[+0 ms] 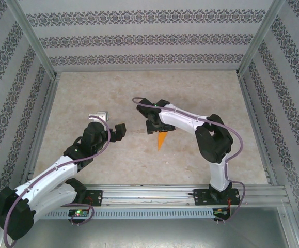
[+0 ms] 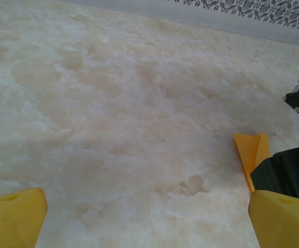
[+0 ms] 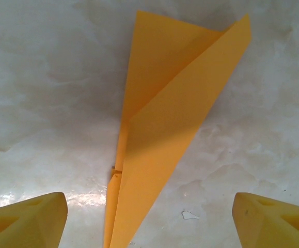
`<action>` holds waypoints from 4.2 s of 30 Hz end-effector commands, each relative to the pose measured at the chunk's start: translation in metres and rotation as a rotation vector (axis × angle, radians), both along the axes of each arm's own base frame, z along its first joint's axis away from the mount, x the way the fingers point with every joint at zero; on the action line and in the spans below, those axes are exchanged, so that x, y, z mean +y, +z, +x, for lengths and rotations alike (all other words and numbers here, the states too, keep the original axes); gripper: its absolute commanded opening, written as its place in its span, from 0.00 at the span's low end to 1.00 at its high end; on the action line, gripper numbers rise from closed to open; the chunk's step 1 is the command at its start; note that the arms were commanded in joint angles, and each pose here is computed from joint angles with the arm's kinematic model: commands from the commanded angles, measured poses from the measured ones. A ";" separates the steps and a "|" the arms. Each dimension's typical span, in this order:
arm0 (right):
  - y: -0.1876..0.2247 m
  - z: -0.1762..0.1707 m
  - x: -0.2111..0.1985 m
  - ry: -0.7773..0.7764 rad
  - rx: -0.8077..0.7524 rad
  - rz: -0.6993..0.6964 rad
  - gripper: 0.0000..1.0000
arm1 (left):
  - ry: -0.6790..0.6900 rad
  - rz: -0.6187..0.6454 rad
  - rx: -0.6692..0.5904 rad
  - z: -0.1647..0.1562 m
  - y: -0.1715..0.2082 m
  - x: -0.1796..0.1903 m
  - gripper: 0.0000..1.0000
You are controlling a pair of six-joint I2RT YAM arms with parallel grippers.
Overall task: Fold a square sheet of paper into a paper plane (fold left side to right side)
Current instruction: Turn over the paper plane at the center of the table.
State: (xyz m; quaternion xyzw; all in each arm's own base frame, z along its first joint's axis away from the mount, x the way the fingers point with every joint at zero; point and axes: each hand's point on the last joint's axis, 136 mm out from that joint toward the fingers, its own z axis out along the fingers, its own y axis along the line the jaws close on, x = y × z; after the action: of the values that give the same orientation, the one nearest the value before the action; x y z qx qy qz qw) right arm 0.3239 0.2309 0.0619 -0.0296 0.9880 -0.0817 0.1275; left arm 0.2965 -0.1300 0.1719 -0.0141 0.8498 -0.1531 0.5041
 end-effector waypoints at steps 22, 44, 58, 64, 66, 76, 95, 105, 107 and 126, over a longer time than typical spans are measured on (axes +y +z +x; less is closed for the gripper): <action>-0.035 0.011 -0.014 -0.196 0.021 0.002 0.56 | -0.010 0.018 0.047 0.002 -0.015 0.002 1.00; -0.033 0.006 -0.024 -0.206 0.016 -0.027 0.22 | -0.003 0.027 0.040 0.005 -0.008 0.004 1.00; 0.043 0.017 -0.030 -0.160 -0.183 0.096 0.00 | 0.049 -0.006 0.017 0.008 0.012 0.013 1.00; 0.084 0.027 -0.024 -0.107 -0.281 0.392 0.00 | 0.065 -0.089 0.040 0.009 0.020 0.013 1.00; 0.093 0.029 -0.024 -0.075 -0.301 0.502 0.00 | 0.073 -0.121 0.051 0.009 0.020 0.014 1.00; 0.099 0.036 -0.016 -0.020 -0.309 1.154 0.00 | 0.108 -0.293 0.083 0.017 0.019 0.020 1.00; -0.004 0.044 0.011 0.046 -0.211 1.041 0.00 | 0.099 -0.323 0.182 0.023 -0.004 0.013 1.00; -0.024 0.041 0.004 0.006 -0.179 0.998 0.06 | 0.090 -0.326 0.185 0.026 -0.004 0.010 1.00; -0.025 0.041 0.004 0.003 -0.178 0.997 0.10 | 0.086 -0.327 0.186 0.026 -0.004 0.009 1.00; -0.015 0.038 -0.008 -0.010 -0.201 0.932 0.33 | 0.078 -0.320 0.178 0.029 -0.001 0.009 1.00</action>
State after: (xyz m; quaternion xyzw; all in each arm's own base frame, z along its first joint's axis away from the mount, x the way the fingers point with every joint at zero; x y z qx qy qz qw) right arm 0.3642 0.2254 0.0384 0.0571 0.8996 0.3805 0.2066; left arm 0.3147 -0.1229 0.1522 -0.1383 0.8683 -0.2560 0.4017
